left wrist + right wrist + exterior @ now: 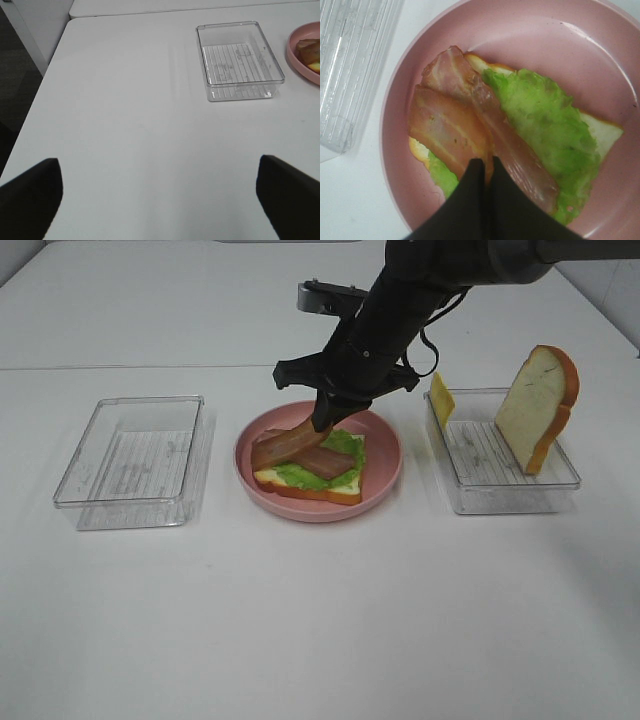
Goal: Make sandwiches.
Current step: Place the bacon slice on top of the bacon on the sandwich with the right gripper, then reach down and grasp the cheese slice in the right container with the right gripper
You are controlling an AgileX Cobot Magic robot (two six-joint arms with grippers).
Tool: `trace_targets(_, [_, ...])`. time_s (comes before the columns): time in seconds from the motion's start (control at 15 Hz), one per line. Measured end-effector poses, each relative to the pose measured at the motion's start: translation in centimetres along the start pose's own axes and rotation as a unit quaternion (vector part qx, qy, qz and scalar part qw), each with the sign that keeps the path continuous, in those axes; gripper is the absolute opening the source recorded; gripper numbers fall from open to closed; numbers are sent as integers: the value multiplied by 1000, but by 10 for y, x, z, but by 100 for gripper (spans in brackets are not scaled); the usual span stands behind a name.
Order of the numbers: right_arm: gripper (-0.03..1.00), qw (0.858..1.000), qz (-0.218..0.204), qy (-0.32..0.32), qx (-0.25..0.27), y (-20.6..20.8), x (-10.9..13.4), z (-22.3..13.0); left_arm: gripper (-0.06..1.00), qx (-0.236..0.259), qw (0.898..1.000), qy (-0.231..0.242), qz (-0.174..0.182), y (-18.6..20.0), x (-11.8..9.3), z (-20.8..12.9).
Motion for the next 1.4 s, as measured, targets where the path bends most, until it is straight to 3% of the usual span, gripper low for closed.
trace_targets(0.13, [2, 1000, -5, 5, 1, 0, -2, 0, 97, 0, 1000, 0, 0, 0, 0, 0])
trace_targets(0.2, [10, 1000, -7, 7, 2, 0, -2, -1, 97, 0, 1000, 0, 0, 0, 0, 0])
trace_targets(0.33, [35, 1000, -7, 1, 2, 0, -2, -1, 97, 0, 1000, 0, 0, 0, 0, 0])
trace_targets(0.4, [68, 1000, -9, 0, 2, 0, -3, -1, 97, 0, 1000, 0, 0, 0, 0, 0])
trace_targets(0.47, [85, 1000, -11, 0, 4, 0, -4, -1, 97, 0, 1000, 0, 0, 0, 0, 0])
trace_targets(0.53, [92, 1000, -12, 2, 7, 2, -4, -2, 97, 0, 1000, 0, 0, 0, 0, 0])
trace_targets(0.73, [98, 1000, -20, 16, 12, 19, -3, -1, 97, 0, 1000, 0, 0, 0, 0, 0])
trace_targets(0.87, [98, 999, -34, 35, 21, 52, 0, 2, 97, 0, 1000, 0, 0, 0, 0, 0])
trace_targets(1.07, [98, 996, -78, 33, 18, 96, -6, 18, 97, -1, 1000, 0, 1, 0, 0, 0])
trace_targets(1.13, [98, 991, -129, 28, 10, 127, -19, 32, 97, -1, 1000, 0, 1, 0, 0, 0])
trace_targets(1.27, [98, 990, -142, 15, -1, 141, -31, 39, 97, -1, 1000, 0, 1, 0, 0, 0])
trace_targets(1.4, [98, 989, -148, -30, 1, 139, -72, 39, 97, -1, 1000, 0, 1, 0, 0, 0])
Point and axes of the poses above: a point on each arm's last joint axis where the gripper is mounted, y pointing back along that axis away from the gripper, x along the wrist's bending axis when the last joint is at zero, z = x × y, the point moved 7 cm from there along -y, pointing out along that axis toward the gripper, and after that the axes turned 9 degrees about y, right-handed, at the moved point
